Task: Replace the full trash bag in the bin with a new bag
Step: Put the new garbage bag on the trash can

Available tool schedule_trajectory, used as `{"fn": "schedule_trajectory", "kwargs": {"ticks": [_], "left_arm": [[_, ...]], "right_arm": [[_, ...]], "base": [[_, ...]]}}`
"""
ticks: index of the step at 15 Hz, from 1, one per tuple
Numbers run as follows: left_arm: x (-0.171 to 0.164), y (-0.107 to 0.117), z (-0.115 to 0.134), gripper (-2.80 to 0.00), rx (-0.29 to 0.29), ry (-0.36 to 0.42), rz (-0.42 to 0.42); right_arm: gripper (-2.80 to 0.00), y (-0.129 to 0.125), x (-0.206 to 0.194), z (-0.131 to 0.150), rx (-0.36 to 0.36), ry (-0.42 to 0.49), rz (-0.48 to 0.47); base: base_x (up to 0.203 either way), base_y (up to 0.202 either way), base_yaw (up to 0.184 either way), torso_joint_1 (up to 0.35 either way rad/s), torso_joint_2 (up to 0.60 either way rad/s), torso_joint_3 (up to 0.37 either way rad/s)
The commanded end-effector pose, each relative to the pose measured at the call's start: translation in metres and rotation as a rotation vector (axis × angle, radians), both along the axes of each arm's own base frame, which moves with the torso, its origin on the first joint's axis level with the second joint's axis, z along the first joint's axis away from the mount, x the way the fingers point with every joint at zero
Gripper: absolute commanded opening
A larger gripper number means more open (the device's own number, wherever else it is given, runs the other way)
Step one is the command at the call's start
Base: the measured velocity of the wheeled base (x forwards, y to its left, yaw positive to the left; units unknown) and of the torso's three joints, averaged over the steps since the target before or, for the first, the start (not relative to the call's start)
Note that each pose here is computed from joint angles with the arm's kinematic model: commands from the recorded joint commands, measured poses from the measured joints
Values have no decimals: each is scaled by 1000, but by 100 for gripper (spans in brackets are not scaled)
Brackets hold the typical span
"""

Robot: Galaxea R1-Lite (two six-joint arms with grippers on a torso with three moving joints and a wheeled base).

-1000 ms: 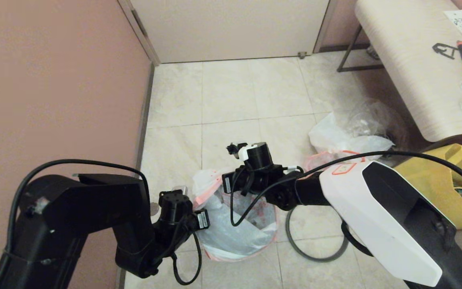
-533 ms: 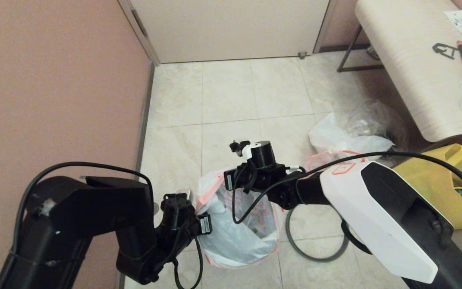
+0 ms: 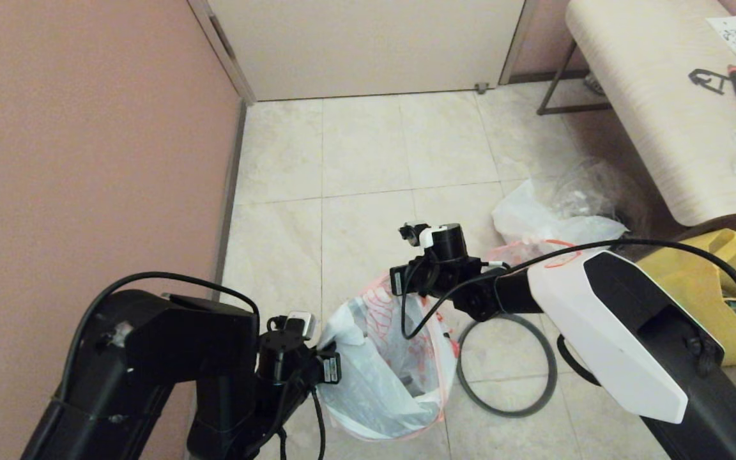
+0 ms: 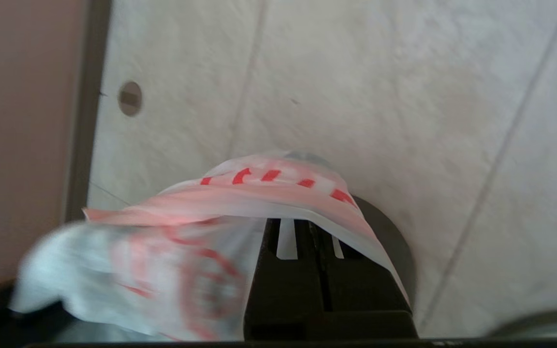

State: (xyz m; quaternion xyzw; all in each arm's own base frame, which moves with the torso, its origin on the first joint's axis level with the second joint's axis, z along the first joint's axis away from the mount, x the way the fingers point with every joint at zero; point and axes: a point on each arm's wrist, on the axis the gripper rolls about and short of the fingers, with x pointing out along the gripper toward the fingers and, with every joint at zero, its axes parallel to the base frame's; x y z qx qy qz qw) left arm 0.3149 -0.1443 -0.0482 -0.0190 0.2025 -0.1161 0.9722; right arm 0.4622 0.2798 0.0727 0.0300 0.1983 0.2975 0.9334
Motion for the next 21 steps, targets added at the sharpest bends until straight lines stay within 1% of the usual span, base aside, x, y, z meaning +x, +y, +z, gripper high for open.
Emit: {"fn": "schedule_trajectory", "kwargs": {"ticks": [1, 2, 4, 7, 8, 9, 11, 13, 14, 16, 18, 20, 21], "left_arm": [[1, 1, -4, -280, -5, -8, 6], [2, 1, -4, -280, -5, -12, 10], [5, 3, -4, -280, -9, -19, 21], [8, 6, -2, -280, -15, -29, 35], [9, 6, -2, -280, -16, -32, 37], [10, 6, -1, -280, -15, -38, 45], [15, 5, 1, -280, -8, -55, 77], [18, 5, 0, -280, 28, -35, 131], [19, 5, 4, -280, 34, -38, 139], [21, 6, 7, -280, 40, -36, 151], [25, 8, 6, -280, 55, -30, 181], [25, 7, 7, -280, 54, -34, 186], [24, 6, 8, 0, 53, -37, 183]], "right_arm": [[-280, -11, 5, -3, -11, 19, -13], [-280, -16, 7, -3, -25, 32, -15], [-280, -26, 12, -3, -30, 41, -34], [-280, -55, 25, -5, -22, 55, -78], [-280, -57, 24, 0, -13, 58, -80], [-280, -58, 19, 11, -2, 55, -80], [-280, -56, 0, 42, 37, 52, -48], [-280, -54, -26, 75, 81, 52, -15], [-280, -54, -41, 87, 93, 65, -2], [-280, -57, -64, 92, 83, 100, 9], [-280, -66, -82, 98, 67, 114, -9], [-280, -74, -96, 97, 49, 140, -22], [-280, -78, -102, 96, 41, 152, -25]], "base": [[0, 0, 0, 0, 0, 0], [0, 0, 0, 0, 0, 0], [0, 0, 0, 0, 0, 0], [0, 0, 0, 0, 0, 0], [0, 0, 0, 0, 0, 0], [0, 0, 0, 0, 0, 0], [0, 0, 0, 0, 0, 0], [0, 0, 0, 0, 0, 0], [0, 0, 0, 0, 0, 0], [0, 0, 0, 0, 0, 0], [0, 0, 0, 0, 0, 0], [0, 0, 0, 0, 0, 0], [0, 0, 0, 0, 0, 0]]}}
